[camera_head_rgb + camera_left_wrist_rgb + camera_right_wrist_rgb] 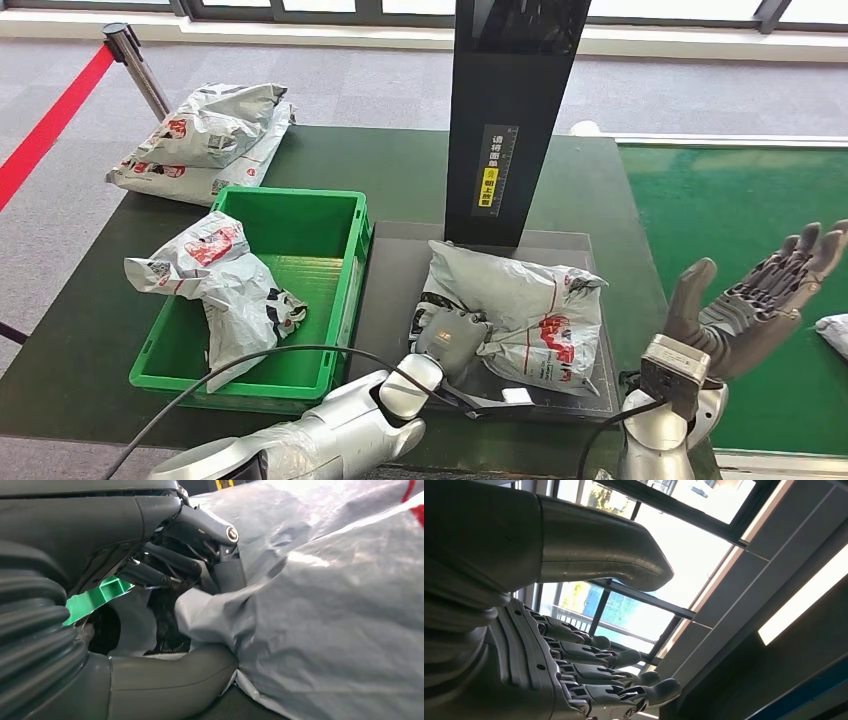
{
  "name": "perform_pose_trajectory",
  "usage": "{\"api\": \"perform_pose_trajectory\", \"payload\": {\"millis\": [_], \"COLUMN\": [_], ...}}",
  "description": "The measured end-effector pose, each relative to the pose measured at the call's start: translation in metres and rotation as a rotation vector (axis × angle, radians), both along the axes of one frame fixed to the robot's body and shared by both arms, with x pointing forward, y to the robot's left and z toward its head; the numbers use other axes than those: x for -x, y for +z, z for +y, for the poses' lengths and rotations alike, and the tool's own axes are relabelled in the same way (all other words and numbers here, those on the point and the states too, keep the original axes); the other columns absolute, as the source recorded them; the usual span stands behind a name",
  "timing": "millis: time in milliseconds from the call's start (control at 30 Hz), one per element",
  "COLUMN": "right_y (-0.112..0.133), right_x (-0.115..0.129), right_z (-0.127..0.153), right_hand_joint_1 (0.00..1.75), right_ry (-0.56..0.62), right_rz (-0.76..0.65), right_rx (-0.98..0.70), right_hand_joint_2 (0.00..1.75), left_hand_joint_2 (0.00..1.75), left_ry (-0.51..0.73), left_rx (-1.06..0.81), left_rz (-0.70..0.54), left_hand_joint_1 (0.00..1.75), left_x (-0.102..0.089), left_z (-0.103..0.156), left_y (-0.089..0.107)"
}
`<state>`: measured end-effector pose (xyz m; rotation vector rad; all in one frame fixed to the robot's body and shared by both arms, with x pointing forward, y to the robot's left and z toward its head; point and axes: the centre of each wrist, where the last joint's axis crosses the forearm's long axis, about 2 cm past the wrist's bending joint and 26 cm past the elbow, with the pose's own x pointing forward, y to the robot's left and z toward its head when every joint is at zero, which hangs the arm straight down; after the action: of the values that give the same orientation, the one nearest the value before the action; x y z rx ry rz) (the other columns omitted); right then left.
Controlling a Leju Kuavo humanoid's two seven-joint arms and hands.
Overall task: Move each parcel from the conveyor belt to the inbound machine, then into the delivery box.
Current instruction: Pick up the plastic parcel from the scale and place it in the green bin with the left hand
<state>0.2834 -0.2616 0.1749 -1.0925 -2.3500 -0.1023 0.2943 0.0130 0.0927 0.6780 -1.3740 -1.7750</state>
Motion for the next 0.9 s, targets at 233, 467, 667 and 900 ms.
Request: {"api": "perform_pose_trajectory", "payload": {"millis": [233,467,667,900], "right_y": [0.000,-0.002,-0.005,-0.008], "right_x": [0.000,0.003,0.009,0.015], "right_z": [0.000,0.000,0.000,-0.003], "right_hand_joint_1": [0.00,0.00,0.00,0.00], "right_ry": [0.000,-0.002,-0.007,-0.020], "right_rz": [0.000,0.005,0.017,0.026], "right_rx": [0.000,0.003,0.010,0.005], "right_hand_joint_2": [1.75,1.75,1.75,1.75], "left_hand_joint_2": [1.75,1.75,1.75,1.75], "left_ry": [-0.010,0.012,0.078,-0.205], "left_rx": [-0.011,-0.014,0.082,0.389], "left_rz": [-0.010,-0.044,-0.173,-0.594], "left_hand_joint_1": [1.75,1.75,1.75,1.75], "left_x": [0.000,0.000,0.001,0.010], "left_z": [0.000,-0.001,0.001,-0.010], "left_y": [0.001,0.001,0.001,0.038]}}
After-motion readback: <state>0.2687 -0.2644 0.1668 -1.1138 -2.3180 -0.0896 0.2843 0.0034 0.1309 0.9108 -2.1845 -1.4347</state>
